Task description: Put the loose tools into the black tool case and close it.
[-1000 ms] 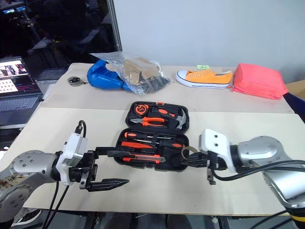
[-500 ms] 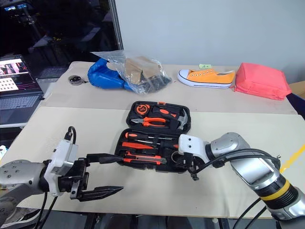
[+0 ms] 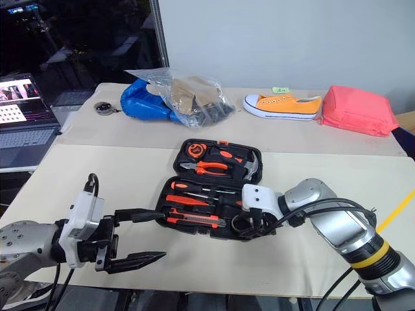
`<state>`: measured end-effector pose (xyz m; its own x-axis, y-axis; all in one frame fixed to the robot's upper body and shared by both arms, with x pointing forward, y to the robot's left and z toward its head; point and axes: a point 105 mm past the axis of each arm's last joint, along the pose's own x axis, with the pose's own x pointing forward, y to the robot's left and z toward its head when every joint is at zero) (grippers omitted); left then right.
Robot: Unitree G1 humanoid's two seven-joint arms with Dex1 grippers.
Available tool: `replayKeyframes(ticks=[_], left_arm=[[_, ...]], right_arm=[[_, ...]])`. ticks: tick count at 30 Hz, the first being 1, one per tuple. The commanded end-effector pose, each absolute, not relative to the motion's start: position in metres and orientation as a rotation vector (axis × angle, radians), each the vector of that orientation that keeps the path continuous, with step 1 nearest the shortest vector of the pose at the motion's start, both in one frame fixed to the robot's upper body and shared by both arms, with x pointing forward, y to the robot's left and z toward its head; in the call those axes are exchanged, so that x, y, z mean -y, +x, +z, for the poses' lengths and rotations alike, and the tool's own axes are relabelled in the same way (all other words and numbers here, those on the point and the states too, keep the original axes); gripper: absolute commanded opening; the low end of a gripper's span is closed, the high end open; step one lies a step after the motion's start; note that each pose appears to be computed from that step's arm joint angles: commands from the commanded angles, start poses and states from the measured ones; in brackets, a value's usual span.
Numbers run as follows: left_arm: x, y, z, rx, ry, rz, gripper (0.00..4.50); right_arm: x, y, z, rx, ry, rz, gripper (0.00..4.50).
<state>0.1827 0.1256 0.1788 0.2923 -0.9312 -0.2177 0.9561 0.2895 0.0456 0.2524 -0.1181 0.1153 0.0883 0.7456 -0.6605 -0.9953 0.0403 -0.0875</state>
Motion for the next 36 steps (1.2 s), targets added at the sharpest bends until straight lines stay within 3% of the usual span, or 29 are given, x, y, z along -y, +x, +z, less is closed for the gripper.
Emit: replayKeyframes(ticks=[1,4,8,14,16,20,29,30,32,33,36], left_arm=[[-0.135,0.210,0.185,-0.112,0.160,-1.097,3.99],[-0.141,0.248,0.191,-0.088,0.140,-0.891,3.99],[-0.141,0.291,0.192,-0.200,0.072,-0.766,3.99],[-0.139,0.358,0.187,-0.349,-0.008,-0.654,3.99],[-0.137,0.378,0.181,-0.398,-0.033,-0.630,3.99],[-0.131,0.405,0.170,-0.470,-0.063,-0.622,3.99],[-0.125,0.434,0.157,-0.558,-0.098,-0.617,3.99],[-0.126,0.436,0.154,-0.571,-0.109,-0.615,3.74],[-0.125,0.438,0.148,-0.591,-0.121,-0.614,3.31],[-0.123,0.437,0.146,-0.600,-0.127,-0.624,2.89],[-0.117,0.437,0.143,-0.622,-0.150,-0.652,1.73]], right_arm=[[0.109,0.253,0.159,-0.323,-0.469,1.396,2.63],[0.114,0.266,0.182,-0.261,-0.286,1.249,2.63],[0.136,0.291,0.199,-0.210,-0.299,0.948,2.63],[0.177,0.327,0.184,-0.345,-0.290,0.648,2.63],[0.184,0.338,0.176,-0.396,-0.271,0.582,3.12],[0.189,0.357,0.166,-0.477,-0.213,0.465,4.34],[0.191,0.379,0.158,-0.591,-0.073,0.353,4.43],[0.190,0.382,0.156,-0.604,-0.059,0.352,4.48],[0.190,0.386,0.151,-0.629,-0.050,0.345,3.95],[0.191,0.387,0.149,-0.639,-0.049,0.337,3.80],[0.188,0.389,0.146,-0.654,-0.030,0.350,2.75]])
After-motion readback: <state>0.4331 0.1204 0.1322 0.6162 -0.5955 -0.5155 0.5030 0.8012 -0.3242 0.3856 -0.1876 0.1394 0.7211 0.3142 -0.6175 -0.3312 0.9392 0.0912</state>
